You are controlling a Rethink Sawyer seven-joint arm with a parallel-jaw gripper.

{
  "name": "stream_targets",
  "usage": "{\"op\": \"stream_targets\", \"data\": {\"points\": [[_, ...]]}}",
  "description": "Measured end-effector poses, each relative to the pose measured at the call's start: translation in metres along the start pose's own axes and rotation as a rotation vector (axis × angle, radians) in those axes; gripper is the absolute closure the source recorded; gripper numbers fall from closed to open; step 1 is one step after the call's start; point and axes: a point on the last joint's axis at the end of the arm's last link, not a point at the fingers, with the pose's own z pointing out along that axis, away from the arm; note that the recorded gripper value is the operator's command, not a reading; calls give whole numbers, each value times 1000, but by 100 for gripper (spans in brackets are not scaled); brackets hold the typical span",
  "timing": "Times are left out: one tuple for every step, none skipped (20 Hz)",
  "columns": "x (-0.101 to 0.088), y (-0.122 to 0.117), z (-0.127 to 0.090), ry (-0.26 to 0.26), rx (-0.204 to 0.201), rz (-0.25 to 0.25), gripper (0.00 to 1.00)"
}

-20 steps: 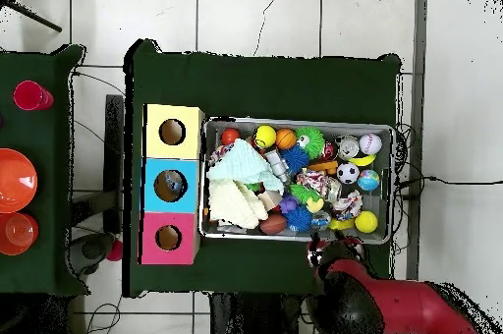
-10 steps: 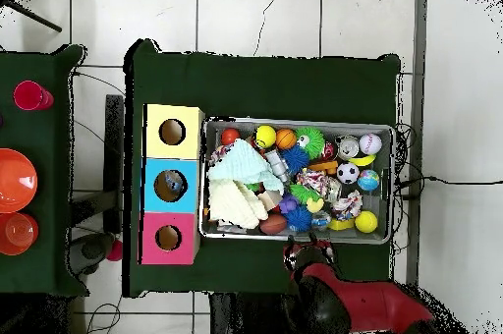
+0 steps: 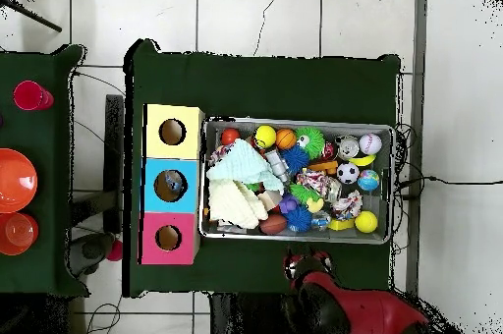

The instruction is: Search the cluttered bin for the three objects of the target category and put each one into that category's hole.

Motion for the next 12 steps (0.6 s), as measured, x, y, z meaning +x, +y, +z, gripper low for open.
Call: {"op": "stream_targets", "data": {"points": [[4,-2,2,5,-5,11,0],[6,-3,3,8,-7,19,0],[6,-4,3,8,-7,20,0],[9,-6,4,11,-9,30,0],[11,-7,4,13,-10,37,0],[15,-10,6,19,-14,50,0],[17,-10,6,22,-16,54,0],[18,-10,7,24,-18,58,0],[19,-11,8,26,-20,61,0],[22,-11,9,31,-26,69,0],[23,-11,10,32,-28,70,0],[24,-11,10,34,-29,70,0]]}}
